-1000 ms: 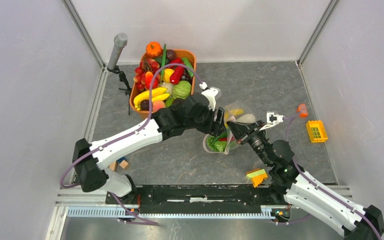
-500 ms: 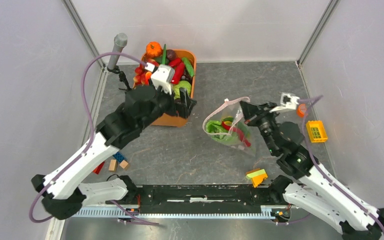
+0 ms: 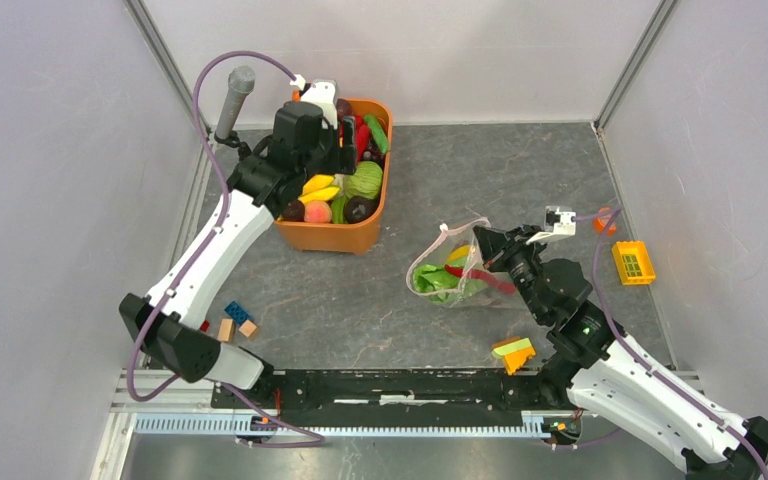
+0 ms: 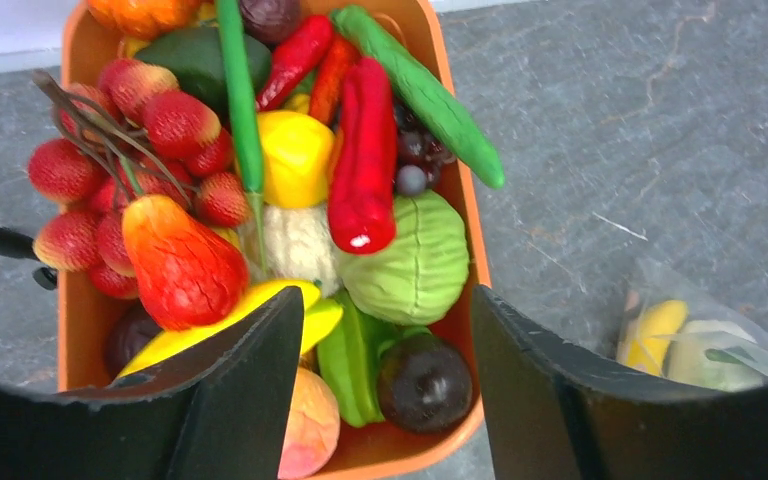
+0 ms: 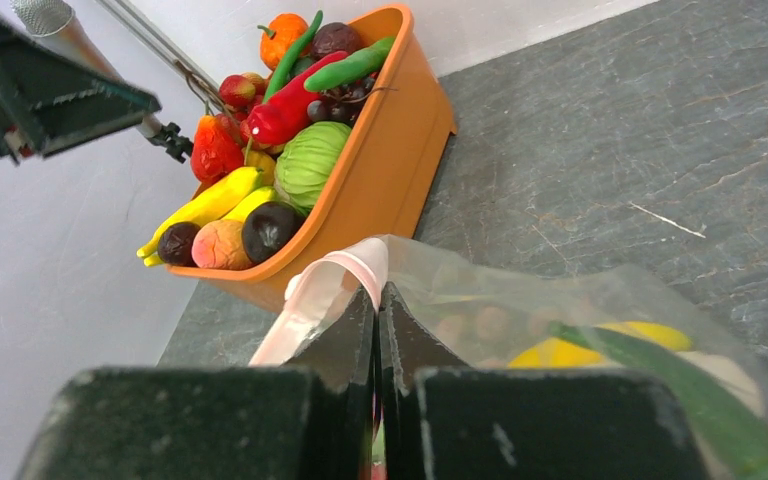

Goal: Place the food in the zip-top bag and seal the zipper
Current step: Pick up the fake vegetable from the bin.

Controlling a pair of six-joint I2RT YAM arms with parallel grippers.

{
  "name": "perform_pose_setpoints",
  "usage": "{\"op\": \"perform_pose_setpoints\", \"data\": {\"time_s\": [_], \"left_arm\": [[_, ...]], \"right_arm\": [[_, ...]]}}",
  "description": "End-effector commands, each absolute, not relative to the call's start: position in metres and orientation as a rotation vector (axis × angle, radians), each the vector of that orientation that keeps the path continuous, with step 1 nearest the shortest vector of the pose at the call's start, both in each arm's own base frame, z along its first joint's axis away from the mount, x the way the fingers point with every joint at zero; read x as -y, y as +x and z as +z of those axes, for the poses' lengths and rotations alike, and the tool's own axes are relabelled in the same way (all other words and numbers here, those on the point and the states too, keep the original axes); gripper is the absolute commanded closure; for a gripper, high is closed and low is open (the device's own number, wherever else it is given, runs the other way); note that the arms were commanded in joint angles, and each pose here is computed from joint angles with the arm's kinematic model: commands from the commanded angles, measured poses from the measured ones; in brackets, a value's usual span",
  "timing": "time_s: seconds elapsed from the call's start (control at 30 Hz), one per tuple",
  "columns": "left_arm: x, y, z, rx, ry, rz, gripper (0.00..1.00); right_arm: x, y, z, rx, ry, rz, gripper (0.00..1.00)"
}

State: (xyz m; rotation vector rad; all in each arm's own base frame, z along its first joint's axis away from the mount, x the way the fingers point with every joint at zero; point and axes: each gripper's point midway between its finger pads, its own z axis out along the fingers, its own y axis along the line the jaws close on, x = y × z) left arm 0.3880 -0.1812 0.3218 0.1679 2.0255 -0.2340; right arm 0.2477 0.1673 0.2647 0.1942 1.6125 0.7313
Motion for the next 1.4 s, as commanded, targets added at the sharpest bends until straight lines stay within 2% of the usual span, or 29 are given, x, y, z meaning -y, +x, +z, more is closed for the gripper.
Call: {"op": "perform_pose_setpoints", "data": {"time_s": [0.0,0.17,0.57,0.7,1.17,1.37], "left_arm": [[0.165,0.416,0.351,-1.934,0.094,-0.215,0.33],[0.147,0.443,0.322,-2.019,0.027,-0.168,0.49],[0.137,0.479,0.263,-2.107,0.05,0.008,0.49],[0.131,0.487,0.257,-2.1,0.06,0.063,0.53],[0.129,0.487,0.218,-2.21,0.093,0.129,0.59],[0.13,0.485,0.207,-2.245,0.101,0.13,0.69]], "right_arm": [[-0.176,0.247,0.281,-1.566,0.161,0.785,0.96],[-0.177,0.247,0.282,-1.559,0.148,0.784,0.96],[-0.169,0.245,0.281,-1.539,0.168,0.769,0.95],[-0.167,0.245,0.28,-1.542,0.169,0.761,0.95],[-0.17,0.246,0.279,-1.542,0.165,0.768,0.95],[-0.171,0.246,0.28,-1.541,0.161,0.774,0.95]]}}
